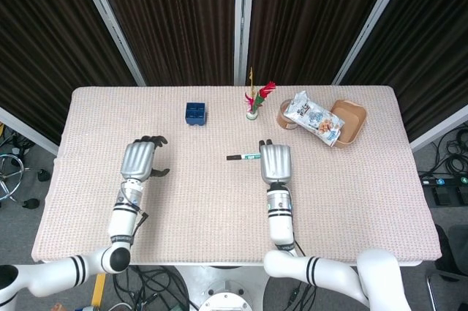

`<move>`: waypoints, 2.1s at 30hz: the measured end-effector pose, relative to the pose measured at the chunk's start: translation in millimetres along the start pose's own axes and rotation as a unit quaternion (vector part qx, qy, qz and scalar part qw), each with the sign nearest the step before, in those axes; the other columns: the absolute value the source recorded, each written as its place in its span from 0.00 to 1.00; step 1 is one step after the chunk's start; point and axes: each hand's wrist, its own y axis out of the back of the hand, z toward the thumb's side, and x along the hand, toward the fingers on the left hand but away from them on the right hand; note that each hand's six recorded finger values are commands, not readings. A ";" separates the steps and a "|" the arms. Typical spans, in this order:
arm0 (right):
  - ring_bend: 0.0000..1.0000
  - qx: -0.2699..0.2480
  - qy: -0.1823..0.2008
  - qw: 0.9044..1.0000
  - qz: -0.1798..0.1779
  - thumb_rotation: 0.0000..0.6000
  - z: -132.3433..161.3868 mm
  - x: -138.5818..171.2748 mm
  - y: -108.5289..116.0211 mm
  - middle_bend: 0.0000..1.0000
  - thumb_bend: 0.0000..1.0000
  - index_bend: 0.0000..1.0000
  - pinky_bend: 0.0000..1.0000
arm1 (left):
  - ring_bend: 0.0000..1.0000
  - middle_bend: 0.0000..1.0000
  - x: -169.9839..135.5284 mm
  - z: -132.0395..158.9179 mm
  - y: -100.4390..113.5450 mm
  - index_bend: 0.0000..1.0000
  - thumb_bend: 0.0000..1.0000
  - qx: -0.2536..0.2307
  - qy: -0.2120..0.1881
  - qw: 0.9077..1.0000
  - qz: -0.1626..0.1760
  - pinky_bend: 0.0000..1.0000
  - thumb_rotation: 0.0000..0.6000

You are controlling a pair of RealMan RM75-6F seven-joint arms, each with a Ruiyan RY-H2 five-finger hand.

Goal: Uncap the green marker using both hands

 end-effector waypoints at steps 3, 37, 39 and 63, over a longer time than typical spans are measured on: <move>0.92 0.005 0.001 1.000 0.004 1.00 6.0 -2.0 -3.7 0.60 0.33 0.67 0.99 | 0.30 0.37 3.3 16.9 -5.4 0.34 0.08 -0.001 -0.005 1.000 -0.006 0.38 1.00; 0.92 -0.004 0.047 0.999 -0.004 1.00 86.4 -18.1 5.5 0.59 0.33 0.67 0.99 | 0.40 0.47 29.4 83.3 -11.1 0.45 0.12 0.007 -0.013 1.000 0.003 0.46 1.00; 0.92 -0.002 0.047 0.999 -0.003 1.00 86.6 -18.9 5.3 0.59 0.33 0.67 0.99 | 0.41 0.47 29.6 86.8 -11.5 0.45 0.12 0.008 -0.012 1.000 0.002 0.47 1.00; 0.92 -0.002 0.053 0.999 0.011 1.00 92.9 -14.7 -3.4 0.59 0.33 0.67 0.99 | 0.50 0.57 30.0 89.9 -20.0 0.55 0.24 0.000 -0.002 1.000 -0.011 0.56 1.00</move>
